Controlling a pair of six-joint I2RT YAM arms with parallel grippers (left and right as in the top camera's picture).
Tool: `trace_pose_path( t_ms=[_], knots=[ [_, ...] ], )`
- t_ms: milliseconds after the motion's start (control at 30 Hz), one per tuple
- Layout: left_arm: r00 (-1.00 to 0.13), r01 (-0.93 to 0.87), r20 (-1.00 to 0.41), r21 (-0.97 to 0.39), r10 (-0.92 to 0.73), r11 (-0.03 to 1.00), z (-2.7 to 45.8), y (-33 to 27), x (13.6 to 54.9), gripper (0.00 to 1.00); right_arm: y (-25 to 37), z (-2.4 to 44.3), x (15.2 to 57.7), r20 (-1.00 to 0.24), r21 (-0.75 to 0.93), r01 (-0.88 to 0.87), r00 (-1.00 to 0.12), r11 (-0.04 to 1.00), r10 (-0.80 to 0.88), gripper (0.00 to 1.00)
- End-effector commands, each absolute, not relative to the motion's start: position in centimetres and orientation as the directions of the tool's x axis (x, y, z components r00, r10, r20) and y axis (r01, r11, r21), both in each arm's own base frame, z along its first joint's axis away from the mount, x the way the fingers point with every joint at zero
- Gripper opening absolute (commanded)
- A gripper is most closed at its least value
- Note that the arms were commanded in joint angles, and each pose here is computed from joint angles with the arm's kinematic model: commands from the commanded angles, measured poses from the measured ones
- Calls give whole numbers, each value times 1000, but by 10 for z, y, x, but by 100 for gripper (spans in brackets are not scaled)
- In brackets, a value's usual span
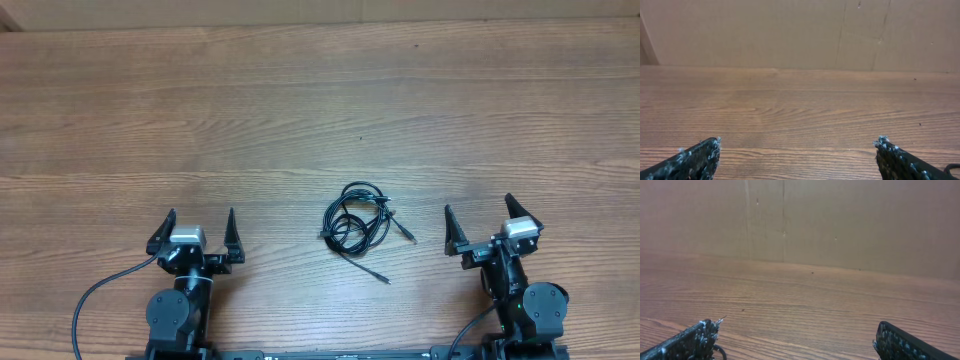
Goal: Untangle cables
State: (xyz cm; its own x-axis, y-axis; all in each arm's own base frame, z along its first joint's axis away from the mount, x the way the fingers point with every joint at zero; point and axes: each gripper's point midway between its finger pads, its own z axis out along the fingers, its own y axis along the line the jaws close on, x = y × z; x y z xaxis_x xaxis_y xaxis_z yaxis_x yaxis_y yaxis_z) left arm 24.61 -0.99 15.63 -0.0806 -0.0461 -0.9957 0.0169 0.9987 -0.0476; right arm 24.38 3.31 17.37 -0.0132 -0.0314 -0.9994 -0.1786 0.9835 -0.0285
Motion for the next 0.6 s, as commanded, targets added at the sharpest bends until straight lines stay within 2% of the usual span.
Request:
trace_pose_path(
  t_ms=[0,567],
  knots=[
    [-73,17,-995,-66,-65,998,157,-9,246,100,31,172,244,-999,-31,-168,-8,985,-33,100],
    [-75,22,-995,-68,-66,997,157,-10,246,100,31,172,244,-999,-31,-168,-8,985,-33,100]
  ],
)
